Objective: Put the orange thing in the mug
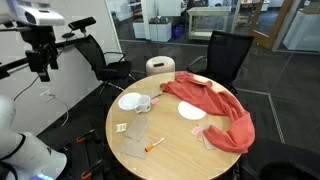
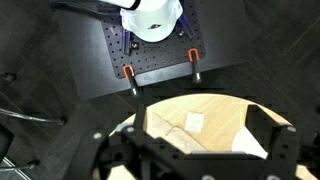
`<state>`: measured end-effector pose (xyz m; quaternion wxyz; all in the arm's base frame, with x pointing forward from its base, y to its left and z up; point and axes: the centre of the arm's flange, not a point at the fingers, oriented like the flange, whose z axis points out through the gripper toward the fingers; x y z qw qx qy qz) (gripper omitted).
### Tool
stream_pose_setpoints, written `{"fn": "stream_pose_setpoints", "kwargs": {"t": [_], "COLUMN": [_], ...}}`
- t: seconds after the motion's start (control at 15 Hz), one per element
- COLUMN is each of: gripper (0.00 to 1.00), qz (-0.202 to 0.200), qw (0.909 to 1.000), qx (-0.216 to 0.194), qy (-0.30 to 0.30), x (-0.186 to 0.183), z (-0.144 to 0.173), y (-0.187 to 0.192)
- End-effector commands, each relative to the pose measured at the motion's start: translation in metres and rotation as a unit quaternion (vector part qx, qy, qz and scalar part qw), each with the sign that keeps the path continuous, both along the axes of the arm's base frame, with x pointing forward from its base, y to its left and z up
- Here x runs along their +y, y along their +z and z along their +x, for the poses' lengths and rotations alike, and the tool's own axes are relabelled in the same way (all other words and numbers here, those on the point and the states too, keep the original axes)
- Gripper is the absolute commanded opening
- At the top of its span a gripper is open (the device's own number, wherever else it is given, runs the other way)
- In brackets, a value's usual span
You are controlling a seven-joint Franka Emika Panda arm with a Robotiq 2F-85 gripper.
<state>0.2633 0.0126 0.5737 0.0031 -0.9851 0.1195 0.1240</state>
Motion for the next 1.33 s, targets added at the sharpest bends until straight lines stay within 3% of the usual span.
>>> {"fn": "stream_pose_setpoints", "kwargs": {"t": [0.0,0.4,0.67,1.27], "gripper": [1.00,1.00,1.00,1.00], "qz": [0.000,0.000,-0.019,-0.064], "qw": [1.0000,1.0000,0.9997,0.9952], "qx": [0.000,0.000,-0.006,-0.073], "qy": [0.000,0.000,-0.014,-0.010], "x": [0.000,0.000,-0.017,-0.070], "z": [0.000,0.000,0.017,0.076], "y": [0.000,0.000,-0.012,-0.103]}}
